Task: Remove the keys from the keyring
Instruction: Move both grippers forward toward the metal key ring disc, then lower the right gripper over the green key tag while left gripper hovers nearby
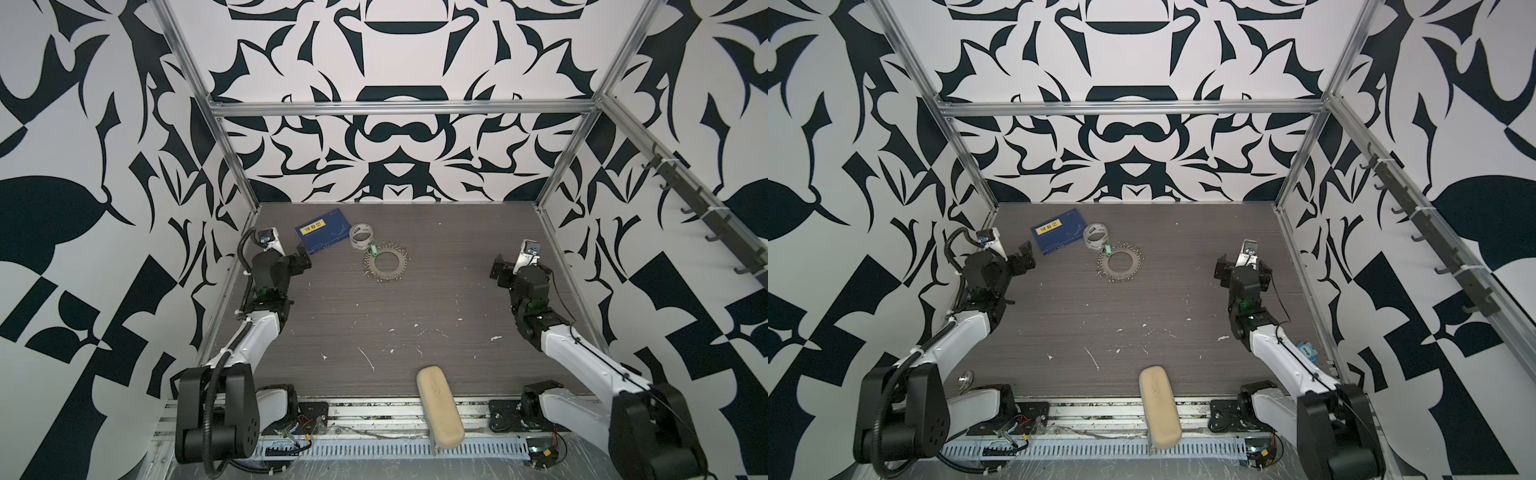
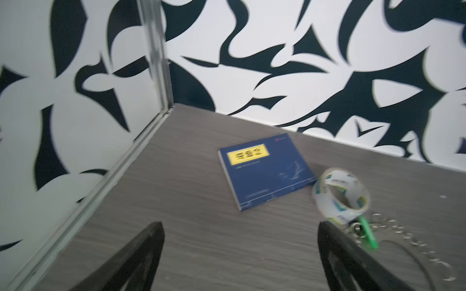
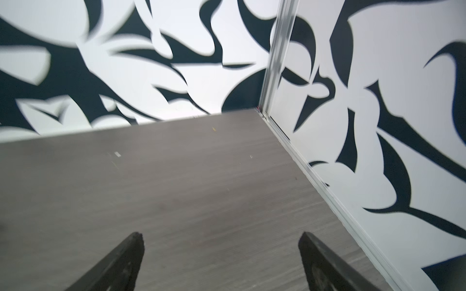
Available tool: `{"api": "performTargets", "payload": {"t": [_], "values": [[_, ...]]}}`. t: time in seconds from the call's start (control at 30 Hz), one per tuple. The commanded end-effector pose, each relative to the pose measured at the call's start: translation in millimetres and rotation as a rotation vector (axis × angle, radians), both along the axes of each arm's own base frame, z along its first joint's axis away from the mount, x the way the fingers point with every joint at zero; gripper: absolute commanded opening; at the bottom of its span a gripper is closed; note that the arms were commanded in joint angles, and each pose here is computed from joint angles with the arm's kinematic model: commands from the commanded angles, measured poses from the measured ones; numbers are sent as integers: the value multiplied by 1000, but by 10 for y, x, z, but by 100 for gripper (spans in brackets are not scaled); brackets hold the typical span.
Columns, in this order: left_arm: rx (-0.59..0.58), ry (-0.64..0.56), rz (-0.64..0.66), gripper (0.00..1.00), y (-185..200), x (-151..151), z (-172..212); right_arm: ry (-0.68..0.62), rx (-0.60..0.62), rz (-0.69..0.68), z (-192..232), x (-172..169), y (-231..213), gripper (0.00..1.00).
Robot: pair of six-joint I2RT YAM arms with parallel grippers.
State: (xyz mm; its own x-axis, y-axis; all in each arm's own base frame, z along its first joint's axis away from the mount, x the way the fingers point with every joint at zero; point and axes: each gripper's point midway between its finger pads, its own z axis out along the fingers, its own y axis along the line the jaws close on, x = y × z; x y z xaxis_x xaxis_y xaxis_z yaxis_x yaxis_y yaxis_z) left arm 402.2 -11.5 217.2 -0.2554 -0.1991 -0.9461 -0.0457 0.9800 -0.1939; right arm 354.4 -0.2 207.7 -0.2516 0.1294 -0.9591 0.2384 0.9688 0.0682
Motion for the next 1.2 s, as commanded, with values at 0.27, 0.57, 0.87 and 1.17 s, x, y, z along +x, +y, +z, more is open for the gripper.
{"api": "performTargets", "payload": {"t": [0.27, 0.57, 0.87, 1.17], "values": [[-136, 477, -393, 99, -1875, -25, -639, 498, 367, 268, -648, -482, 936, 100], [-107, 681, -589, 99, -2761, 109, -1080, 554, 387, 294, -734, -539, 1102, 100], [-131, 808, -662, 99, -3048, 123, -1400, 609, 365, 301, -810, -518, 1132, 100], [-158, 829, -691, 99, -3280, 235, -1609, 642, 353, 322, -854, -531, 1162, 100]]}}
